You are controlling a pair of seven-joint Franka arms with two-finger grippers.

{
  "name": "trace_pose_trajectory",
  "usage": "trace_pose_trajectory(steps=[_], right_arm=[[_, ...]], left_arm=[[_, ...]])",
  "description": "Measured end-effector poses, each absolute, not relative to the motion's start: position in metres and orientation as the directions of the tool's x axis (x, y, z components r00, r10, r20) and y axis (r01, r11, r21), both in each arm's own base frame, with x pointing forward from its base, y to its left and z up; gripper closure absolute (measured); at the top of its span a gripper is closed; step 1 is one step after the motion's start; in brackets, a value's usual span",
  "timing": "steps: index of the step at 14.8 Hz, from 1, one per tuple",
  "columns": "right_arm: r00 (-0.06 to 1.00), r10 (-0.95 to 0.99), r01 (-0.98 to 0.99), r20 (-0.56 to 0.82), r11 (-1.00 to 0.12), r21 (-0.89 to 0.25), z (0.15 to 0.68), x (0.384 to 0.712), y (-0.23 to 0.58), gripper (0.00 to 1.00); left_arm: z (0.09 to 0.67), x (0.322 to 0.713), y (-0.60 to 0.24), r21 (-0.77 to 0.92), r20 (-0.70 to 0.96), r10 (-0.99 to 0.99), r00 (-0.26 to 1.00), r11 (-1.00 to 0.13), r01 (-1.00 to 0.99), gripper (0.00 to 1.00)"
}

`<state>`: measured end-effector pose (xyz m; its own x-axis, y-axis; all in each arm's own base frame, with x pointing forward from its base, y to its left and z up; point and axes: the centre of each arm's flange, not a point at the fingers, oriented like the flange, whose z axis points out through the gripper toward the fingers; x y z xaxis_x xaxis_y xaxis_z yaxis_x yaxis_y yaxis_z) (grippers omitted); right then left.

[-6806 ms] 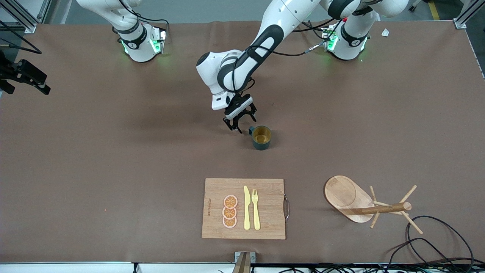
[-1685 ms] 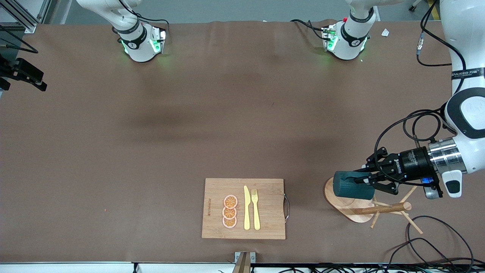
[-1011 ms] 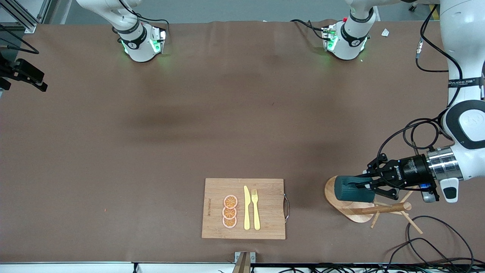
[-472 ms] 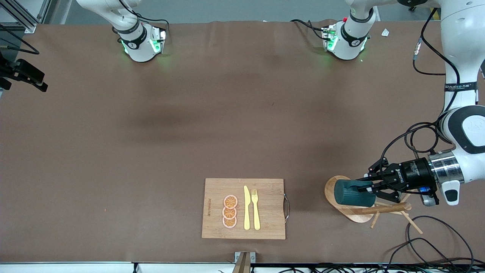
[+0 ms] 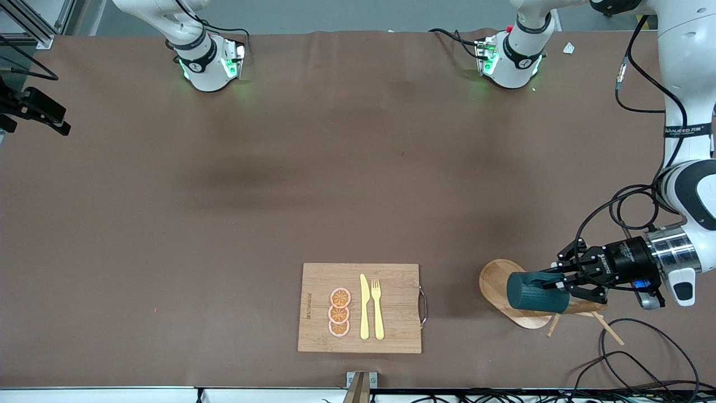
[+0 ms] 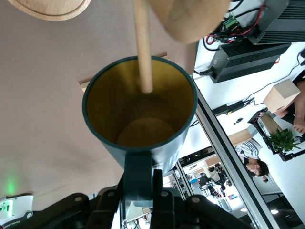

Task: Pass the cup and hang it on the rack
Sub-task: 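Hook the mug handle onto a rack peg with the left gripper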

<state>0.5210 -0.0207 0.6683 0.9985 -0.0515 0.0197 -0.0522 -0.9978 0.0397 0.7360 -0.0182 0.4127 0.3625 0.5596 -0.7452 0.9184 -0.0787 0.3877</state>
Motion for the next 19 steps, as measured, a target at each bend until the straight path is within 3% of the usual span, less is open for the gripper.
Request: trace_pose_trajectory(steps=[19], right_arm=[[0.998,-0.052,-0.053,0.02,-0.998,0.04,0.668,0.521,-0.019,0.0]], left_arm=[[0.368,0.741,0.028,0.435,-0.764,0.515,0.389,-0.034,0.9,0.79]])
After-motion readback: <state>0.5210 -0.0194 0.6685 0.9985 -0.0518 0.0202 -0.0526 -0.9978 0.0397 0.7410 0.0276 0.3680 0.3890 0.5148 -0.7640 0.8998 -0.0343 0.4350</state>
